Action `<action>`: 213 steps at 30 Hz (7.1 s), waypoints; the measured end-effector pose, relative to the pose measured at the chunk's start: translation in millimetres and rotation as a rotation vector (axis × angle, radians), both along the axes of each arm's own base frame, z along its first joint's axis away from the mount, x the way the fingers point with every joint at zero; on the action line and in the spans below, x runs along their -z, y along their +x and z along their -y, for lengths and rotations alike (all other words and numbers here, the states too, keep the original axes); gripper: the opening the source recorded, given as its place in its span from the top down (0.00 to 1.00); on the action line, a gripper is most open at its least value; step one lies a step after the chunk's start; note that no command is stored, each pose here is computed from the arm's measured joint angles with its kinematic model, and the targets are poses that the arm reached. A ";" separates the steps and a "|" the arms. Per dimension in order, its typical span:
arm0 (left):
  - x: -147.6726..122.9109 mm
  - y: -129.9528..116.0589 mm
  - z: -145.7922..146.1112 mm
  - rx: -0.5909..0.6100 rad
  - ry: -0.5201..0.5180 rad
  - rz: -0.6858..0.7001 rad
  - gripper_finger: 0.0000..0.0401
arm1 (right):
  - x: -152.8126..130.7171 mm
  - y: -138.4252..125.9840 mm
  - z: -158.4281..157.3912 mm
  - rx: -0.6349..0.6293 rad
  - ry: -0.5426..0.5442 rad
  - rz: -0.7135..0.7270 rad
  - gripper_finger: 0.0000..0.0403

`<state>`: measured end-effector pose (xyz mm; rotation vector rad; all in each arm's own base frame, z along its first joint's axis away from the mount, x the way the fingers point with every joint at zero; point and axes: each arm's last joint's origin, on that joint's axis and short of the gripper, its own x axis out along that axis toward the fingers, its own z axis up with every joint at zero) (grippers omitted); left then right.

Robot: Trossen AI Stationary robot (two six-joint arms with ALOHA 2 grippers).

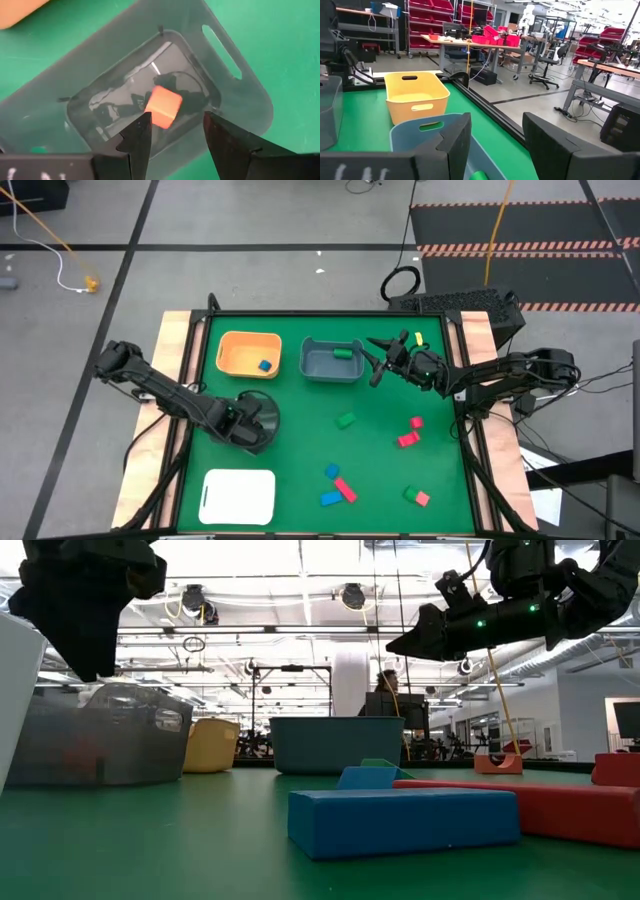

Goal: Sort & place blocks by color
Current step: Put the green triangular block into the blue bin, then put the red arch block into the white bin

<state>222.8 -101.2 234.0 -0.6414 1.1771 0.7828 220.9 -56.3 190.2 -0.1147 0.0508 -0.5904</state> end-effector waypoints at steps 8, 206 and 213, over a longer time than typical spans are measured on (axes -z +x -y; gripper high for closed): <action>-13.0 5.8 -2.0 0.040 0.066 0.074 0.47 | -0.1 0.0 0.0 0.000 0.000 0.001 0.58; 34.1 140.7 -130.0 0.296 0.546 0.618 0.48 | -11.4 -1.3 2.9 -0.002 0.297 0.337 0.58; -13.4 127.4 -77.0 0.472 0.523 0.818 0.48 | -11.1 -1.2 2.9 -0.002 0.298 0.334 0.58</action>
